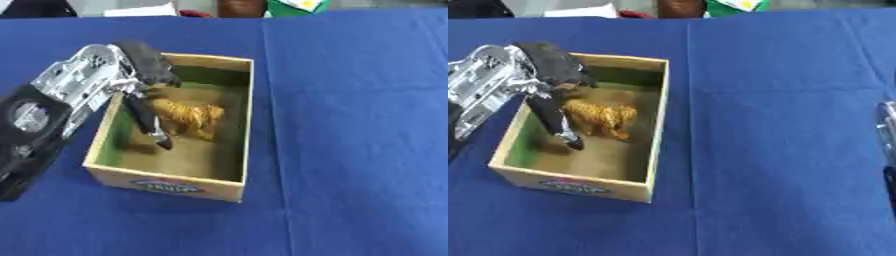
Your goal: Pick up objects on the table and place them in the box.
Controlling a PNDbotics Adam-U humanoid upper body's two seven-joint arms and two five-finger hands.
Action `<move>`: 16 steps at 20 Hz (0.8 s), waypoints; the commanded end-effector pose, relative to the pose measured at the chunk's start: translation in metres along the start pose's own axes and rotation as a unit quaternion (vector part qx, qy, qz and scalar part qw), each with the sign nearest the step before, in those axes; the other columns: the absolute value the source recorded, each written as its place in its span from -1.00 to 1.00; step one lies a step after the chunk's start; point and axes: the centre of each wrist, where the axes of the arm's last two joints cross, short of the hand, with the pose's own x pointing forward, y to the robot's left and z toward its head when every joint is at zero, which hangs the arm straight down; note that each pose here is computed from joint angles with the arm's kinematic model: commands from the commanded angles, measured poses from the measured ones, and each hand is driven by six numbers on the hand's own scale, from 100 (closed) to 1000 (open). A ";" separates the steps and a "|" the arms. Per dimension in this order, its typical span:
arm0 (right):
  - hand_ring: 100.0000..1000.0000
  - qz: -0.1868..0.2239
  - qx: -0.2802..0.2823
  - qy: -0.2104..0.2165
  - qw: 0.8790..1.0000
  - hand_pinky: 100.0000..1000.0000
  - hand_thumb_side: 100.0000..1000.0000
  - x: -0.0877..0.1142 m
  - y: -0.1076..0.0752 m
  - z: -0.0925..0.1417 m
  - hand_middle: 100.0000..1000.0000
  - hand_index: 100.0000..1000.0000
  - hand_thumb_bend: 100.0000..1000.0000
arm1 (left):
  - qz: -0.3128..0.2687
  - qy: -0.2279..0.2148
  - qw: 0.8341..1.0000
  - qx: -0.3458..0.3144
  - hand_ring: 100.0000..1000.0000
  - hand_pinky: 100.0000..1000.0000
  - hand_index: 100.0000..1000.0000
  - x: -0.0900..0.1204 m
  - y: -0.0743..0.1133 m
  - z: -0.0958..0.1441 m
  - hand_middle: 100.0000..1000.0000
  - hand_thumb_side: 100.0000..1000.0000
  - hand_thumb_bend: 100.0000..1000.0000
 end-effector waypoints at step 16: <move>0.32 0.020 -0.014 -0.017 1.000 0.56 1.00 0.005 -0.011 -0.006 0.45 0.65 -1.00 | 0.081 0.160 0.926 0.331 0.36 0.07 0.49 -0.063 0.043 0.150 0.21 0.99 -0.78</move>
